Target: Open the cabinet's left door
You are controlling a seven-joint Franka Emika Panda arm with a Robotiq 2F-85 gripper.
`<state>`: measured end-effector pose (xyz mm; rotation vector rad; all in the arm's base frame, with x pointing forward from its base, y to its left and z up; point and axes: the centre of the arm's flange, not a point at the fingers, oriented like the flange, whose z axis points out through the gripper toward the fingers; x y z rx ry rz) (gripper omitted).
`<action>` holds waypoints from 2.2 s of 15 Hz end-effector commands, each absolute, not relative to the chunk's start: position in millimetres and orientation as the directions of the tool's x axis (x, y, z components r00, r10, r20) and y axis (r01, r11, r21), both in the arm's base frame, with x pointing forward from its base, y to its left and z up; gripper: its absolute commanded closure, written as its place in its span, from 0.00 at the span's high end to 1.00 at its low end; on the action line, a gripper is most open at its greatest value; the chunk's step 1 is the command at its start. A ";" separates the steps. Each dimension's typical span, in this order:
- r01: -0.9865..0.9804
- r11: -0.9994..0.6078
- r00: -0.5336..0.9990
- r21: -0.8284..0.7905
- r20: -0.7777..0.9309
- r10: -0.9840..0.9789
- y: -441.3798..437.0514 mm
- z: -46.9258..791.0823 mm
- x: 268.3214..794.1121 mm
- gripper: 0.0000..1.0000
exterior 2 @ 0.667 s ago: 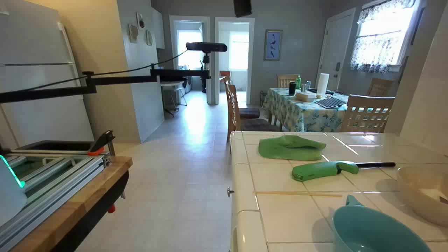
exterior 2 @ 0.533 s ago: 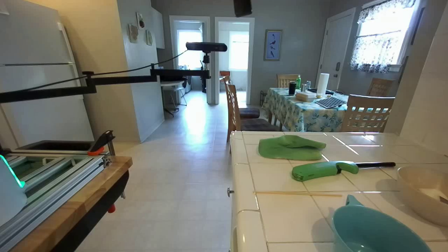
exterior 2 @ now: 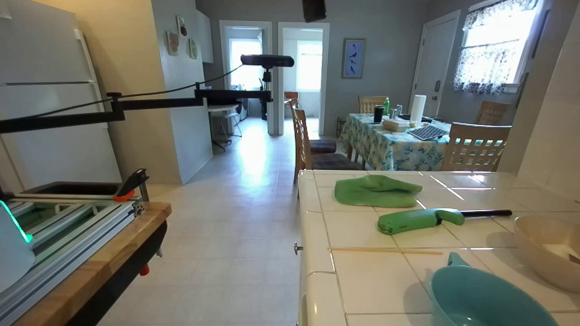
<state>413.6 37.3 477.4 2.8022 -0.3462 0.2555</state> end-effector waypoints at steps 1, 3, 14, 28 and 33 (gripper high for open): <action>-0.263 -0.924 0.955 0.277 0.211 -0.209 37.3 477.4 413.6 1.00; -0.239 -0.946 0.955 0.219 0.227 -0.188 42.5 483.8 442.2 1.00; 0.113 -0.985 0.866 -0.133 0.499 0.032 59.0 582.2 602.4 1.00; 0.083 -0.986 0.851 -0.146 0.525 -0.006 33.9 626.9 612.6 1.00; 0.100 -0.984 0.795 -0.150 0.606 -0.012 29.6 648.8 618.0 1.00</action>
